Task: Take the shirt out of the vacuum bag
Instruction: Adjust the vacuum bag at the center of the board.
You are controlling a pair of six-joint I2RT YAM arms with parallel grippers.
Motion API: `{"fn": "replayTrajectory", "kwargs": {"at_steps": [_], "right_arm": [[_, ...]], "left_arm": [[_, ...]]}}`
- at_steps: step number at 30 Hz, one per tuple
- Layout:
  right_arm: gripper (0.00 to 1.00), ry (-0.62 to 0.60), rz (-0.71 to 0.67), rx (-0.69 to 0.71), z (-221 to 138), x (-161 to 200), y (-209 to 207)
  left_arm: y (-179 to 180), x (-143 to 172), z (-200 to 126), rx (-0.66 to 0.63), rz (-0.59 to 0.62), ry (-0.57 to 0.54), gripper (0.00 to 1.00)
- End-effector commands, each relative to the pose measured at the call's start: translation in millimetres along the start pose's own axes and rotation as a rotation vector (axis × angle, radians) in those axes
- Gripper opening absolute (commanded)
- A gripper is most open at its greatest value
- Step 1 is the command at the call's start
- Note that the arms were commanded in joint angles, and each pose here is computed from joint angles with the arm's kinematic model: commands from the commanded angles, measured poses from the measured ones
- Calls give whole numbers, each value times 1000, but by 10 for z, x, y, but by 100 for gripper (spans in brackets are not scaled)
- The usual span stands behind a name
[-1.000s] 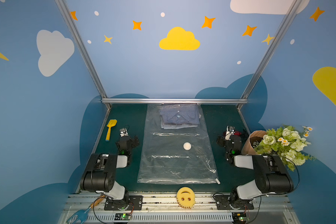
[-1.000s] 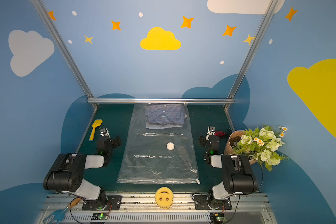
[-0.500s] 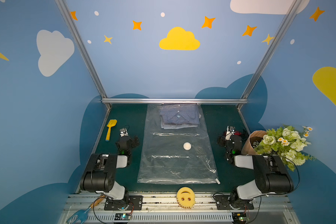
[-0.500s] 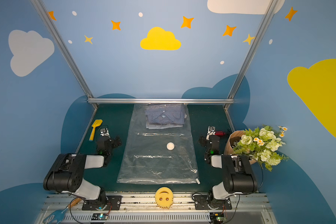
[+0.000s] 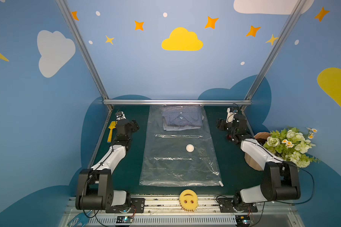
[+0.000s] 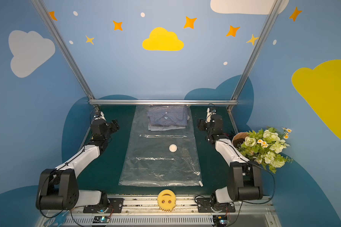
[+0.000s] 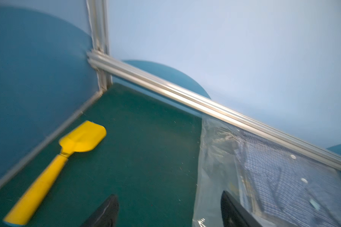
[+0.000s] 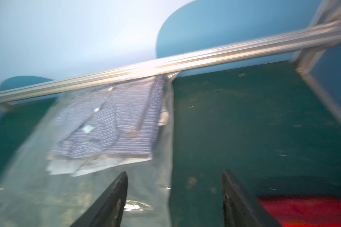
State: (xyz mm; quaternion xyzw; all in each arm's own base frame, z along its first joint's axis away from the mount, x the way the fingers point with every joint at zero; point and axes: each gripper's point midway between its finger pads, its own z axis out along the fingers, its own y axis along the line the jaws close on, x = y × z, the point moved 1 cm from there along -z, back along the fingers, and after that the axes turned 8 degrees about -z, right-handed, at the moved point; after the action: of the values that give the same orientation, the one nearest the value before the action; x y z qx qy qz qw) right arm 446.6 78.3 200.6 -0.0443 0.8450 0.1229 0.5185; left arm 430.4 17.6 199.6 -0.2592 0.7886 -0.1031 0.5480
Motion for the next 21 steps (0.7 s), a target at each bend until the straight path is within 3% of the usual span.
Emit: {"fn": "replayTrajectory", "kwargs": {"at_steps": [1,8,21], "right_arm": [[71,166,157,-127,262,292,172],[67,200,310,-195,914,166,-5],[56,208,441,-289,1633,228,-129]], "left_arm": [[-121,405,205,65,-95,229,77],[-351,711,754,168,-207,503,73],[-170,1090,1516,118,-366,714,65]]}}
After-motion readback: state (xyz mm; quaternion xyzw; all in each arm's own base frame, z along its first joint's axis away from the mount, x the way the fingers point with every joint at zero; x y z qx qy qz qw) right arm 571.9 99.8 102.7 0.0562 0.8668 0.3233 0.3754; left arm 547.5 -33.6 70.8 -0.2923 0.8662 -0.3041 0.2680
